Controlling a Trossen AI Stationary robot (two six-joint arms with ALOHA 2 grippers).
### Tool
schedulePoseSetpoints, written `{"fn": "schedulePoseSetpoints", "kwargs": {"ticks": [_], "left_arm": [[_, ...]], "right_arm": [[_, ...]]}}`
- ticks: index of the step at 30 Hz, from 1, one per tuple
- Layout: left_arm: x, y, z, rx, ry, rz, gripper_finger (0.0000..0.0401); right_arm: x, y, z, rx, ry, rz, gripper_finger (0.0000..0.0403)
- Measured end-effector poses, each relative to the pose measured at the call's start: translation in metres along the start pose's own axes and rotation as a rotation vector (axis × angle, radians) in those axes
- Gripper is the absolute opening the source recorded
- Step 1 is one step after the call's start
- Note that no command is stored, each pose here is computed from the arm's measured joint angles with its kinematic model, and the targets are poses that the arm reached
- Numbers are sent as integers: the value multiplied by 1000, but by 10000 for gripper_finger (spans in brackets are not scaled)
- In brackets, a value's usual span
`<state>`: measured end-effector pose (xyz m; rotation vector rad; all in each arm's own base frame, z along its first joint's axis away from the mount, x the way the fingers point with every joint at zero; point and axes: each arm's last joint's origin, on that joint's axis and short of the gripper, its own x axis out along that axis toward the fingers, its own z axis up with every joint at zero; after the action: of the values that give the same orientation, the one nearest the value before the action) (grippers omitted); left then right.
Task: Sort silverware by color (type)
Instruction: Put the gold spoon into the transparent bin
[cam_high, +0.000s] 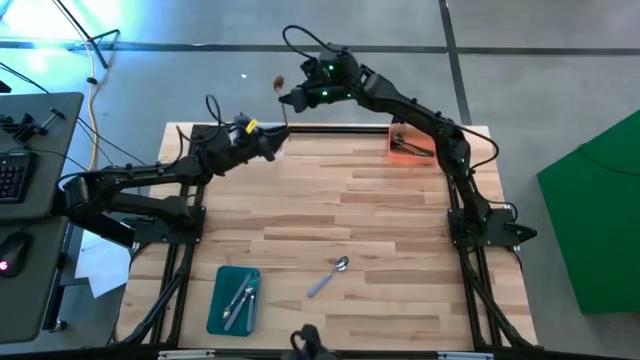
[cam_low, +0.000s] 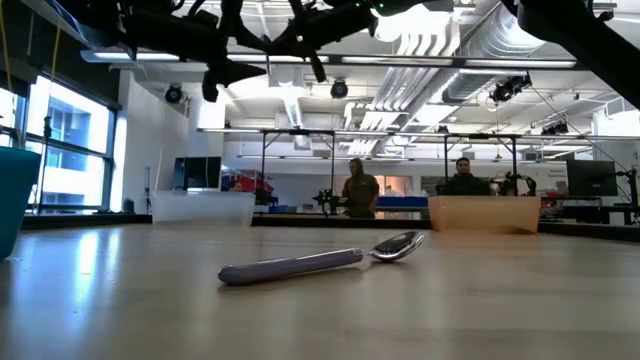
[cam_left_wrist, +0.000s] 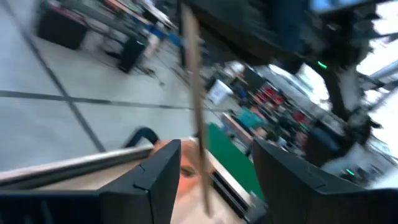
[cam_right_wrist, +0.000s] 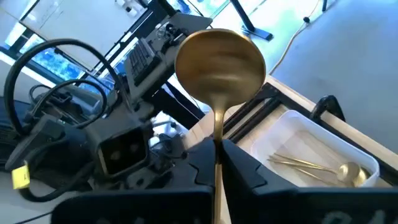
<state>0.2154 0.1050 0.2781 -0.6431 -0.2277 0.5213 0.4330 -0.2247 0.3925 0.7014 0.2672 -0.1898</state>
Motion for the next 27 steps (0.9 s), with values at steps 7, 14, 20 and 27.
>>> {"fn": "schedulePoseSetpoints", "kwargs": {"ticks": [7, 14, 20, 27], "left_arm": [[-3, 2, 1, 41, -14, 74, 189], [-2, 3, 4, 70, -25, 45, 106], [-1, -2, 13, 136, -36, 24, 14], [-2, -5, 31, 262, 53, 109, 5]], "right_arm": [[3, 9, -3, -3, -6, 25, 0], [6, 17, -4, -20, -29, 57, 0], [5, 19, -3, -39, -40, 69, 0], [6, 17, -6, -45, -6, 64, 50]]}}
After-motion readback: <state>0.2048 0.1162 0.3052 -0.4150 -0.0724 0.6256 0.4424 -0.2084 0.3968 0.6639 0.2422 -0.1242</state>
